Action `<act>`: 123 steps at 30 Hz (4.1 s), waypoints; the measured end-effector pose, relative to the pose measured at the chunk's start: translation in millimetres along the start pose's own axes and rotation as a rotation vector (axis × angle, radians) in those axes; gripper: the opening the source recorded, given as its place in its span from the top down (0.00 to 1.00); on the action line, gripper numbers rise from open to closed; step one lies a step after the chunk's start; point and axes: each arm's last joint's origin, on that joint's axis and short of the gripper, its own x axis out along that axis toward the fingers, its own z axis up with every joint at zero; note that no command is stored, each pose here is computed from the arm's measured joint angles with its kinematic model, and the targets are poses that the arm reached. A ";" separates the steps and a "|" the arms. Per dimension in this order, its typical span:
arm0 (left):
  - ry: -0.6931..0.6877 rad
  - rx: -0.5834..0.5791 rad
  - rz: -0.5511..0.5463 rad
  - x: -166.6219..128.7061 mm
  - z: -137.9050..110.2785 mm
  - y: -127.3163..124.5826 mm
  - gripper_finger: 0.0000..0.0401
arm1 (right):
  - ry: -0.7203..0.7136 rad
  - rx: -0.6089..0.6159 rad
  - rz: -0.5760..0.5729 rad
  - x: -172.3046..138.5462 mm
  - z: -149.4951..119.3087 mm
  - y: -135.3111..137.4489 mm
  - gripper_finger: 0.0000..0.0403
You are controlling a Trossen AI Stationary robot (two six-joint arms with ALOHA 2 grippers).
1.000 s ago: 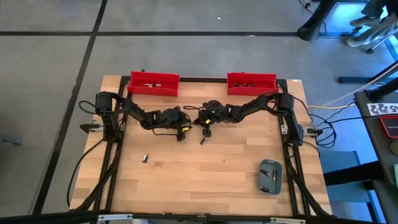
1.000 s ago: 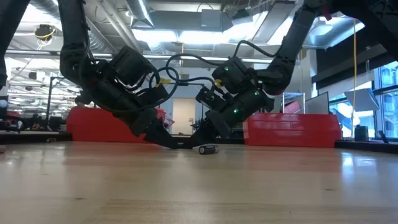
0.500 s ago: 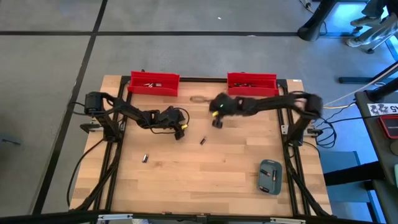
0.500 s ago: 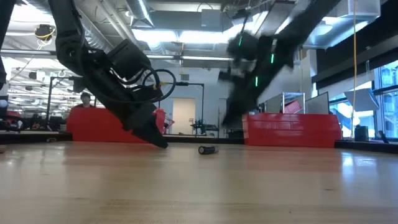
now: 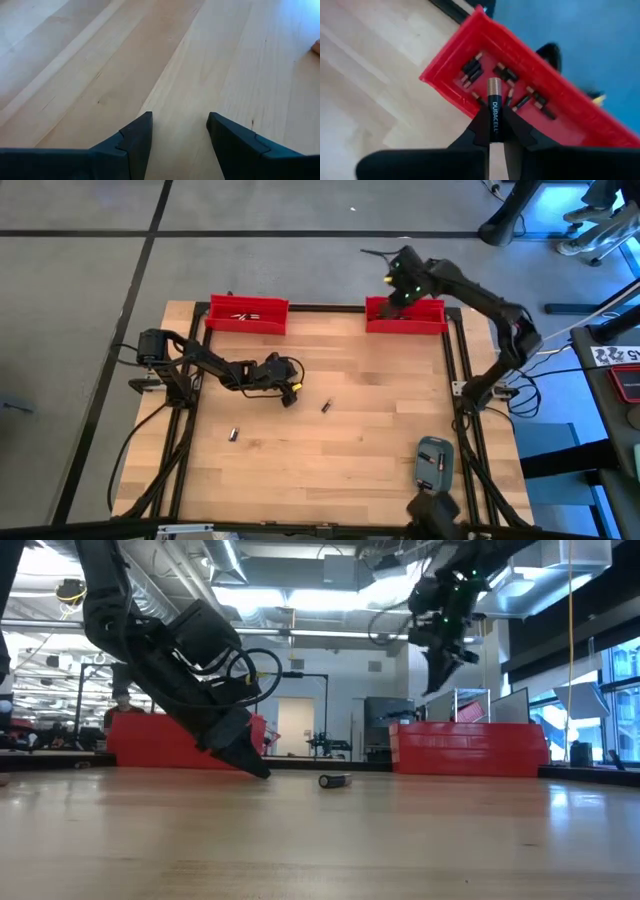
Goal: Sort batteries
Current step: Put the small black battery into the right red bin
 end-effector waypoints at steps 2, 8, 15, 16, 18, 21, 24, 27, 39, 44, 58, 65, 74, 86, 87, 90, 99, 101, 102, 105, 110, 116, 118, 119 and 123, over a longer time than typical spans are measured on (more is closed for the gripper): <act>-0.001 -0.001 0.000 0.0 0.1 0.0 0.54 | 0.047 0.057 0.040 7.5 -0.4 -16.3 0.95; -0.003 -0.001 -0.001 0.0 0.3 -0.2 0.54 | 0.167 0.113 0.053 36.0 -2.2 -34.0 0.95; -0.006 -0.003 -0.002 0.0 0.7 -0.3 0.54 | 0.221 0.110 0.029 67.4 1.1 -35.9 0.95; -0.006 -0.002 -0.003 0.0 0.7 -0.4 0.54 | 0.232 0.110 0.022 72.8 1.2 -36.6 0.95; -0.007 -0.003 -0.004 0.0 0.8 -0.4 0.54 | 0.248 0.106 0.012 80.5 1.2 -37.2 0.95; -0.007 -0.003 -0.004 0.0 1.0 -0.5 0.54 | 0.273 0.095 0.007 90.8 0.5 -37.9 0.95; -0.007 -0.010 -0.004 0.0 1.0 -0.5 0.54 | 0.279 0.078 0.008 97.1 0.8 -38.3 0.92; -0.008 -0.012 -0.005 0.0 1.2 -0.5 0.54 | 0.266 0.061 -0.011 98.0 2.1 -39.0 0.87; -0.013 -0.047 0.003 0.0 1.8 -0.4 0.54 | 0.315 -0.027 -0.011 79.1 5.4 -38.3 0.76; -0.036 -0.131 0.095 -0.2 2.3 2.4 0.54 | 0.189 -0.080 -0.058 30.9 9.9 -32.6 0.75; 0.090 -0.311 0.312 -39.4 30.2 24.4 0.54 | -0.593 -0.330 0.090 26.4 -36.0 45.6 0.75; 0.492 -0.531 0.664 -83.6 23.0 75.5 0.54 | -0.776 -0.447 0.230 89.0 -78.6 94.4 0.75; 0.742 -0.811 0.784 -97.8 -1.4 142.5 0.69 | -0.927 -0.557 0.268 110.2 -83.6 122.9 0.75; 0.956 -0.796 0.882 -110.4 -20.2 168.1 0.99 | -0.931 -0.553 0.254 111.3 -82.7 122.1 0.75; 0.976 -0.788 0.886 -108.6 -22.0 168.7 0.99 | -0.931 -0.553 0.254 111.3 -82.7 122.1 0.75; 1.000 -0.762 0.879 -100.3 -25.4 170.6 0.99 | -0.931 -0.553 0.254 111.3 -82.8 122.1 0.75; 1.039 -0.706 0.914 -91.4 -29.9 172.2 1.00 | -0.929 -0.545 0.258 111.4 -82.7 122.2 0.75; 1.037 -0.696 0.916 -90.7 -26.4 169.9 0.99 | -0.929 -0.545 0.258 111.4 -82.7 122.1 0.75; 1.036 -0.689 0.925 -89.9 -24.1 168.7 1.00 | -0.928 -0.545 0.258 111.4 -82.7 122.1 0.75; 0.976 -0.666 0.946 -86.7 -12.1 166.1 1.00 | -0.928 -0.545 0.258 111.4 -82.7 122.2 0.75; 0.949 -0.649 0.932 -83.9 -3.3 163.2 1.00 | -0.929 -0.544 0.258 111.4 -82.6 122.2 0.75; 0.974 -0.662 0.938 -86.5 -6.3 169.6 1.00 | -0.928 -0.544 0.258 111.4 -82.6 122.2 0.75; 0.963 -0.667 0.935 -85.9 -6.3 171.9 1.00 | -0.928 -0.544 0.258 111.4 -82.6 122.2 0.75; 0.958 -0.666 0.933 -85.5 -6.3 172.8 1.00 | -0.928 -0.544 0.258 111.4 -82.6 122.2 0.75; 0.943 -0.668 0.929 -84.3 -5.9 174.4 1.00 | -0.924 -0.545 0.258 111.7 -82.9 122.1 0.75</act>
